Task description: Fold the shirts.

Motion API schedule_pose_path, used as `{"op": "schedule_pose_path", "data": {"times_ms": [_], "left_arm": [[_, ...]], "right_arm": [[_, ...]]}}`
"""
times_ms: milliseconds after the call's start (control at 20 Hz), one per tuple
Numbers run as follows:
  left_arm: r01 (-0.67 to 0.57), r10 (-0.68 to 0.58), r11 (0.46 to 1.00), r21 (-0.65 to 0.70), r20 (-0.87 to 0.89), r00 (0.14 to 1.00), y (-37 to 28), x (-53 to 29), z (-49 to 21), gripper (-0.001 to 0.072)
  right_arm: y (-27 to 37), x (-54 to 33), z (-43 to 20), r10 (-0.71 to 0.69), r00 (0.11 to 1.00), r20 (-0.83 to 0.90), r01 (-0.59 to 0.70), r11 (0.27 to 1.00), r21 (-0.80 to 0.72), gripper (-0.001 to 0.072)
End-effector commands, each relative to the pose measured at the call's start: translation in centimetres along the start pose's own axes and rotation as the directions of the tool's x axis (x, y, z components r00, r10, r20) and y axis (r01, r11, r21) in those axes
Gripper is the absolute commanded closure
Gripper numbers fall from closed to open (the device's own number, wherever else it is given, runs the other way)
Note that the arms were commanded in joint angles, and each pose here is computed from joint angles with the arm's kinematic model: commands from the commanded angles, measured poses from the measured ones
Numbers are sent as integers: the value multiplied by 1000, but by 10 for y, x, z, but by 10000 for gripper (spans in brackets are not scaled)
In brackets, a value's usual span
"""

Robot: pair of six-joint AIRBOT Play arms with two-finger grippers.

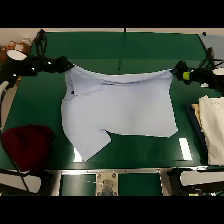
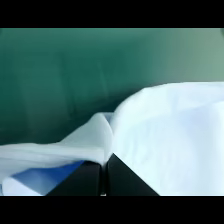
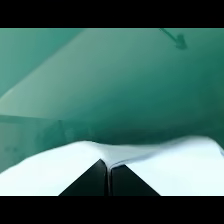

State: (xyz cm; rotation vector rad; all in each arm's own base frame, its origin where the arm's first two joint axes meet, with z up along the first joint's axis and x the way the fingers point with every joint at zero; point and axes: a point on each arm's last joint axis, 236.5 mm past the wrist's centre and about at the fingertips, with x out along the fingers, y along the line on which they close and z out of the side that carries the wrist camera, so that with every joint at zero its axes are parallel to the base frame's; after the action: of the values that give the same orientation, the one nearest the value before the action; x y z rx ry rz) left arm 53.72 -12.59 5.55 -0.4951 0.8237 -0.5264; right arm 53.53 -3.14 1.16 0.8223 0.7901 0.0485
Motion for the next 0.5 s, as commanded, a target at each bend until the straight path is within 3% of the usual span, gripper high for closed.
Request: {"op": "schedule_pose_path", "data": {"times_ms": [0, 250, 450], "left_arm": [[-67, 73, 996, -67, 101, 992, 36, 22, 18, 688], [-96, 93, 995, 1, 262, 961, 23, 0, 81, 688], [-101, 84, 994, 44, 286, 954, 13, -8, 97, 688]], "right_arm": [[-30, 51, 1, -16, 999, -31, 18, 998, 60, 701], [4, 59, 52, 79, 995, 62, -83, 994, 66, 701], [21, 54, 74, 108, 989, 103, -112, 993, 29, 701]]}}
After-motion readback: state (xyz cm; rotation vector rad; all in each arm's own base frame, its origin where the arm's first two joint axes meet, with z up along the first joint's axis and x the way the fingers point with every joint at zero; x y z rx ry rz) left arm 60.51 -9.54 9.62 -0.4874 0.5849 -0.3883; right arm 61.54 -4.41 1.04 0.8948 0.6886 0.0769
